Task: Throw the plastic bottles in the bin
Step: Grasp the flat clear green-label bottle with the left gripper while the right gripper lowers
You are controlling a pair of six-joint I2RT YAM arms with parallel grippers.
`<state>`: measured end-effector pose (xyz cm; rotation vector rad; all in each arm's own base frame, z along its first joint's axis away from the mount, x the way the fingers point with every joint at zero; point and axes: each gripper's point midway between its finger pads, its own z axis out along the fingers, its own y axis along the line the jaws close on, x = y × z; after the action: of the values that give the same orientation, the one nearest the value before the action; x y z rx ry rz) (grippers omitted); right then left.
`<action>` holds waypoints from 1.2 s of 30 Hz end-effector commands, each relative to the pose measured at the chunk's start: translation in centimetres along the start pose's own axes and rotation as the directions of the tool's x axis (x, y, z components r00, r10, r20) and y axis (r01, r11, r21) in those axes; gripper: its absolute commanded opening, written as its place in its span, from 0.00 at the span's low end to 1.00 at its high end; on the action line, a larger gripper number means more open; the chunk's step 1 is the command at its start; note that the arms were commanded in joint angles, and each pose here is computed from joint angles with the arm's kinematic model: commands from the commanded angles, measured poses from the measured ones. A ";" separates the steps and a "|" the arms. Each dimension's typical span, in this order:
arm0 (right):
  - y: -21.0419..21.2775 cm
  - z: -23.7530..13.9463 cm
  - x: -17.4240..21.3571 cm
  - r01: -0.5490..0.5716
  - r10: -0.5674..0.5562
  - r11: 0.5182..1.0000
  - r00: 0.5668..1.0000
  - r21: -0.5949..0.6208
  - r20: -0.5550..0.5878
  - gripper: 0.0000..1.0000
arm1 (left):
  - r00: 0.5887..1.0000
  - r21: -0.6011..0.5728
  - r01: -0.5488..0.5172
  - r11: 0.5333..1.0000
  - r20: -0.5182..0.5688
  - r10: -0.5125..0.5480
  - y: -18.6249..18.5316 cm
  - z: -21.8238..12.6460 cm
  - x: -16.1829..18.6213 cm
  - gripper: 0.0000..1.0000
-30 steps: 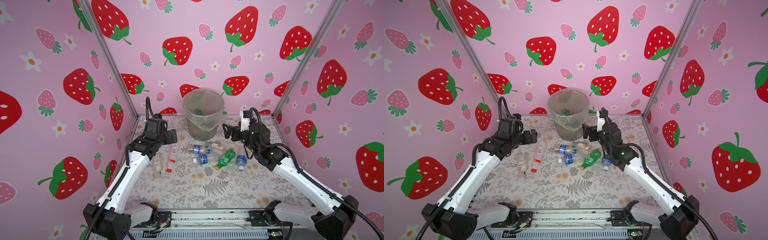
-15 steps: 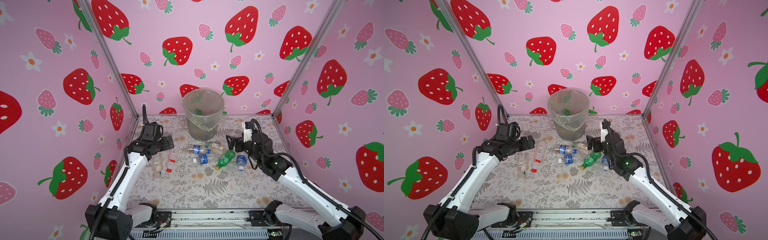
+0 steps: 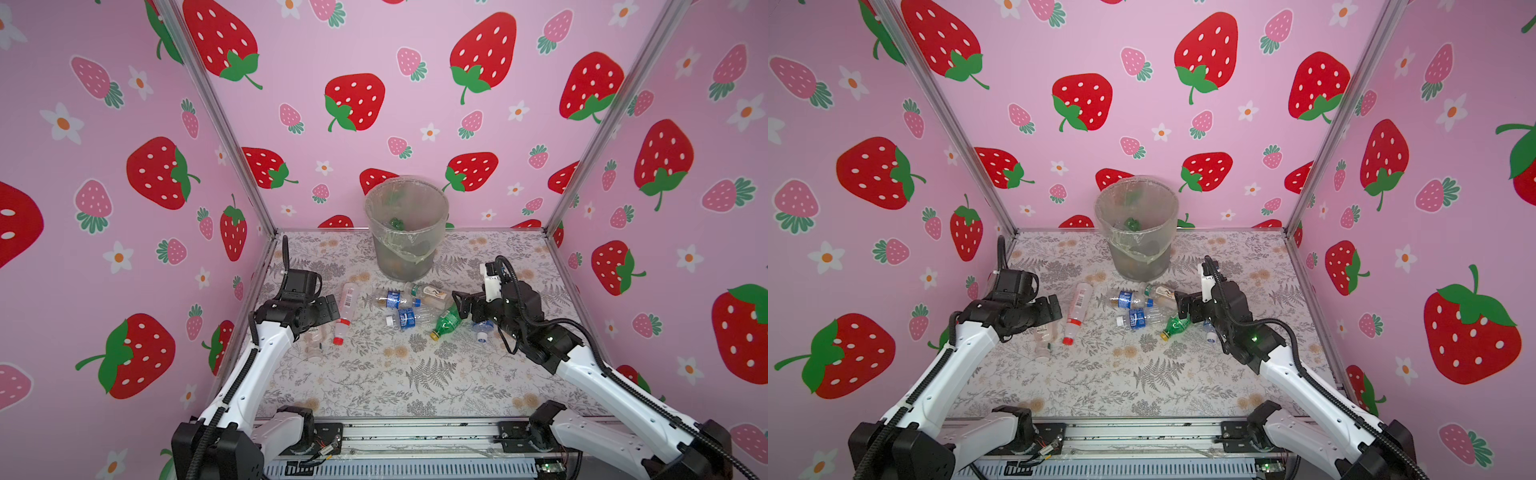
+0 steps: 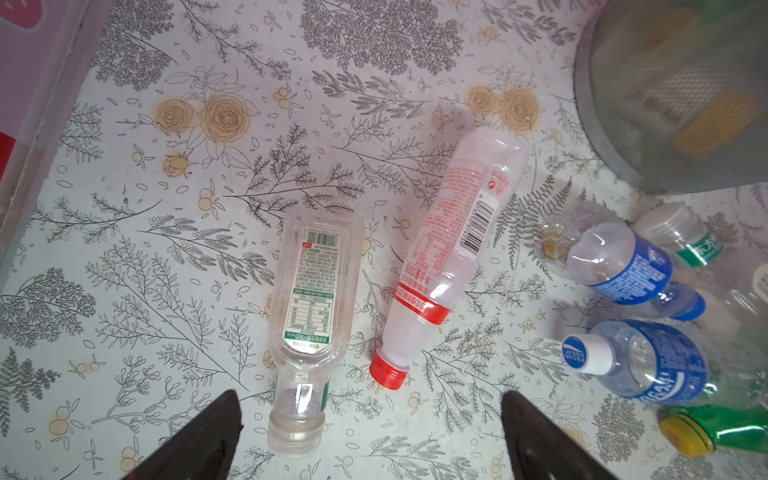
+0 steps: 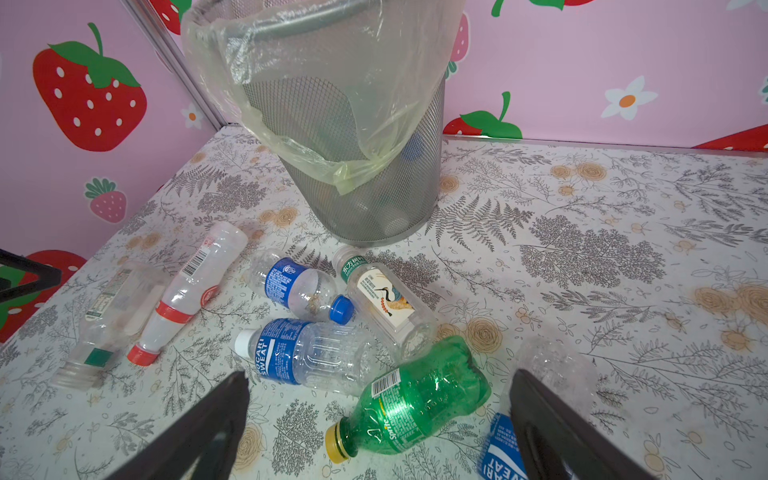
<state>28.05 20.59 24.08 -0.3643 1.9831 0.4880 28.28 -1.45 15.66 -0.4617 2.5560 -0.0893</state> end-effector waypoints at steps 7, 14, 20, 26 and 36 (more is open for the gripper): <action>1.2 -0.2 0.8 0.007 -0.009 0.996 1.000 -0.094 -0.018 0.99 | 0.999 -0.072 0.046 0.996 -0.011 -0.047 1.6 2.6 0.5 0.99; 1.8 -0.3 1.4 -0.012 0.006 0.991 0.999 -0.134 -0.043 0.99 | 0.998 -0.092 0.046 0.995 -0.026 -0.049 2.1 4.8 1.1 0.99; 1.9 -0.1 2.0 -0.015 0.005 0.990 0.998 -0.143 -0.069 0.99 | 0.997 -0.129 0.015 0.992 -0.068 -0.024 2.5 6.4 1.6 0.98; 2.0 0.2 2.2 -0.016 0.005 0.990 0.997 -0.143 -0.077 0.99 | 0.996 -0.133 0.012 0.991 -0.081 -0.022 2.5 7.5 1.8 0.98; 1.9 1.0 2.4 -0.016 0.004 0.991 0.996 -0.136 -0.091 0.99 | 0.992 -0.181 -0.008 0.983 -0.124 -0.015 3.4 9.6 3.0 0.95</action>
<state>26.72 22.57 22.05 -0.4723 2.0410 0.6235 30.13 0.27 6.03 -0.5379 2.6956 0.0648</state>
